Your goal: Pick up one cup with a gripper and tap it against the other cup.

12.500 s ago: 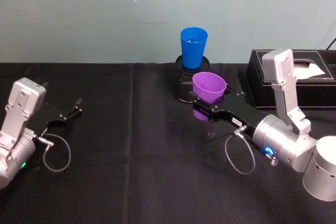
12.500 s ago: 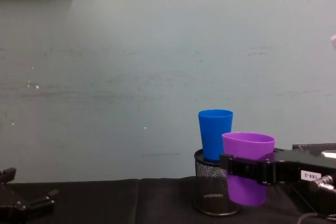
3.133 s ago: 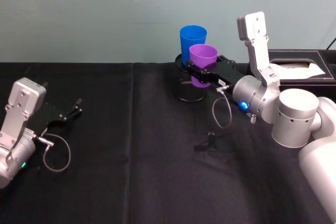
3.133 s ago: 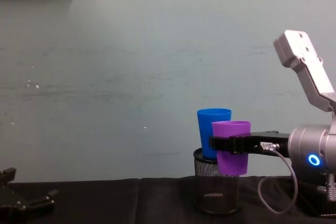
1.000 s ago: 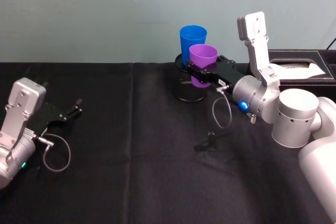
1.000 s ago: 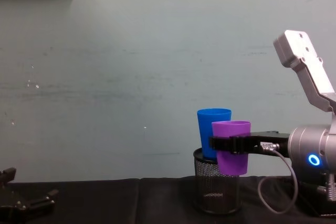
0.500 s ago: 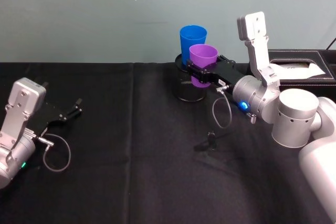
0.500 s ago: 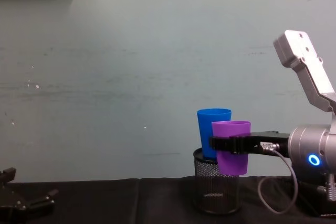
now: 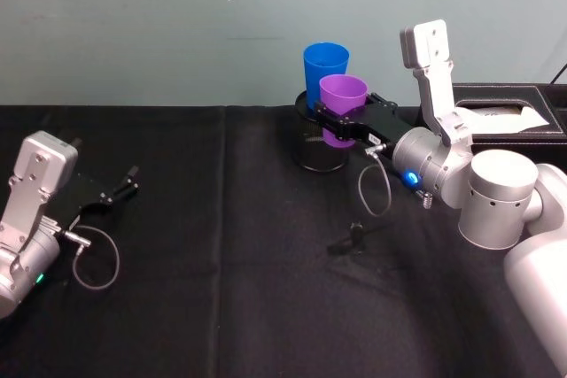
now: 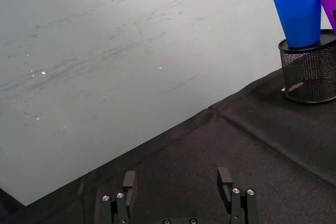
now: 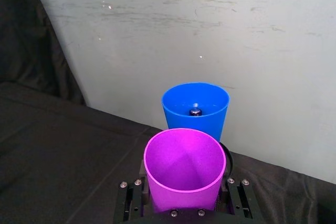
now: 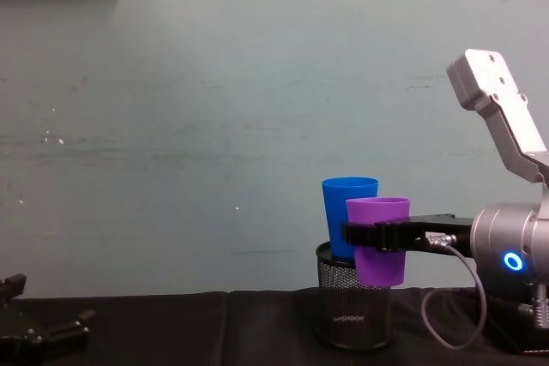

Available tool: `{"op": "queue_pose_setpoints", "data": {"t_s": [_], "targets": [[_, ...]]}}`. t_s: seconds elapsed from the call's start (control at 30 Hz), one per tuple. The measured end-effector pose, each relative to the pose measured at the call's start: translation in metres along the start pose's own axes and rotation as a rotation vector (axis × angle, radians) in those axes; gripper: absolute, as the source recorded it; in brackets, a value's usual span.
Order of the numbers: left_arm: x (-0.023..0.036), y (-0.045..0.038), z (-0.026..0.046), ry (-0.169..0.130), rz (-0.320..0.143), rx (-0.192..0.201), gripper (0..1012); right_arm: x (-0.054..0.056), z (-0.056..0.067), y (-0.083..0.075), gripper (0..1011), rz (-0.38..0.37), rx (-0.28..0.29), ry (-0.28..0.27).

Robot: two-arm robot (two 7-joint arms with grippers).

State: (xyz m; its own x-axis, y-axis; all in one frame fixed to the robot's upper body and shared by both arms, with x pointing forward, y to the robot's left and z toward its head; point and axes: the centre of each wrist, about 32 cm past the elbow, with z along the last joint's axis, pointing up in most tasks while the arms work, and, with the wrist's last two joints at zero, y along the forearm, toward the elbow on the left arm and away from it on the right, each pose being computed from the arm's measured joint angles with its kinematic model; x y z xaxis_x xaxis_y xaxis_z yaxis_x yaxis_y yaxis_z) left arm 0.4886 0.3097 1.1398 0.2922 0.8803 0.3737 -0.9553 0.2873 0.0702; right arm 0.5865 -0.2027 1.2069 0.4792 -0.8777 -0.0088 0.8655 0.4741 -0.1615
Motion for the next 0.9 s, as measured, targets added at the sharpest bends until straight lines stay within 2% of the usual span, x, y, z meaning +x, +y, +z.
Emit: {"op": "queue_pose_setpoints", "data": {"t_s": [0.9], "targets": [[0.0000,0.0000,0.0000,0.000,0.000,0.000,1000,0.0000,0.0000,0.0000,716,0.000,0.000,0.000]]}}
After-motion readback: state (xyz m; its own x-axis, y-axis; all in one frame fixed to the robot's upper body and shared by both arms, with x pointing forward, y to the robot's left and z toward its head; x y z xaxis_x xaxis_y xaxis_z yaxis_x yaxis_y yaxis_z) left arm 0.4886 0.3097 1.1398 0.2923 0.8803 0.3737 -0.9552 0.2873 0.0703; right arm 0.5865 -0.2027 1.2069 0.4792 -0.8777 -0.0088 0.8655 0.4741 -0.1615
